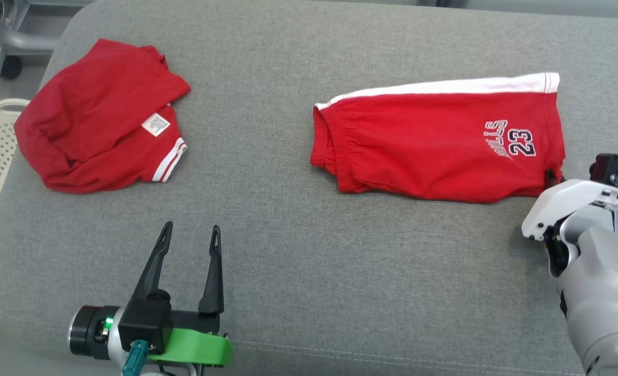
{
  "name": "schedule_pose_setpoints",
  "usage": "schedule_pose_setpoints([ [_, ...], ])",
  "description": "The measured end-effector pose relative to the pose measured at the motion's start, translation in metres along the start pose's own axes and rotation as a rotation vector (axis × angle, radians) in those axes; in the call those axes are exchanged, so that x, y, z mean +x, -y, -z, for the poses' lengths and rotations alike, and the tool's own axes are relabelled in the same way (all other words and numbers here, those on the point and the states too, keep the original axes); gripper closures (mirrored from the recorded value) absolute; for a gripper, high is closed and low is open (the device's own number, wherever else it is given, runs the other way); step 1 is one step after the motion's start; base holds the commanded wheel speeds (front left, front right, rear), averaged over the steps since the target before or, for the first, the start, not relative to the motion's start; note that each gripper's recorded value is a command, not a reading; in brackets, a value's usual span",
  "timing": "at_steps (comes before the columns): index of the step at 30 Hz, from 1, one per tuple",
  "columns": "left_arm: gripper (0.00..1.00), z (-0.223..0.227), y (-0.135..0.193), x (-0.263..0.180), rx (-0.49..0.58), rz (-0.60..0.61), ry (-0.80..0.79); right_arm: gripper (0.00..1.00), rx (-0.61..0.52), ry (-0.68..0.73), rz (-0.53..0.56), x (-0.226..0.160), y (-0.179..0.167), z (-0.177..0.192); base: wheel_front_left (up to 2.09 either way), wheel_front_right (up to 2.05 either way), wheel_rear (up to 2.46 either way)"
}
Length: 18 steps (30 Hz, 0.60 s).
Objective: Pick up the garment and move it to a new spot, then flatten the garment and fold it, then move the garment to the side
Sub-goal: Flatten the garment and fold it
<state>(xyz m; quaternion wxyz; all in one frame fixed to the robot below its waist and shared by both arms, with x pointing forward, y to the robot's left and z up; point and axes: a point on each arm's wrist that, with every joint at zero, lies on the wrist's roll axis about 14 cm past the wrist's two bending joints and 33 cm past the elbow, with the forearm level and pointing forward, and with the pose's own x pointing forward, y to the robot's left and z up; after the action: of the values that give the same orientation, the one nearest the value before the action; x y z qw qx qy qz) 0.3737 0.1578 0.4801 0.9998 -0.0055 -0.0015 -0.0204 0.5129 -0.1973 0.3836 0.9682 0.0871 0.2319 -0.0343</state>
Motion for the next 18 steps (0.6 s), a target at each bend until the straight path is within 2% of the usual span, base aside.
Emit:
schedule_pose_setpoints([
  [2, 0.0, 0.001, 0.001, -0.002, 0.0, 0.005, -0.002, 1.0, 0.001, 0.0, 0.007, -0.007, 0.004, 0.003, 0.0, 0.0, 0.0],
  [3, 0.0, 0.001, 0.002, -0.002, 0.001, 0.007, -0.003, 0.68, 0.001, 0.006, 0.01, -0.011, 0.006, 0.003, 0.0, 0.0, 0.0],
  [4, 0.0, 0.002, 0.001, -0.004, 0.002, 0.004, -0.007, 0.0, 0.011, 0.01, 0.012, -0.014, 0.006, 0.003, 0.0, 0.0, 0.0],
  [8, 0.0, 0.008, -0.004, -0.008, 0.008, -0.022, -0.026, 0.0, 0.014, 0.034, 0.0, -0.025, 0.001, 0.005, 0.0, 0.0, 0.0],
  [18, 0.0, 0.009, -0.023, -0.02, -0.065, -0.104, -0.034, 0.0, -0.062, 0.239, -0.049, -0.061, -0.01, -0.029, 0.0, 0.0, 0.0],
])
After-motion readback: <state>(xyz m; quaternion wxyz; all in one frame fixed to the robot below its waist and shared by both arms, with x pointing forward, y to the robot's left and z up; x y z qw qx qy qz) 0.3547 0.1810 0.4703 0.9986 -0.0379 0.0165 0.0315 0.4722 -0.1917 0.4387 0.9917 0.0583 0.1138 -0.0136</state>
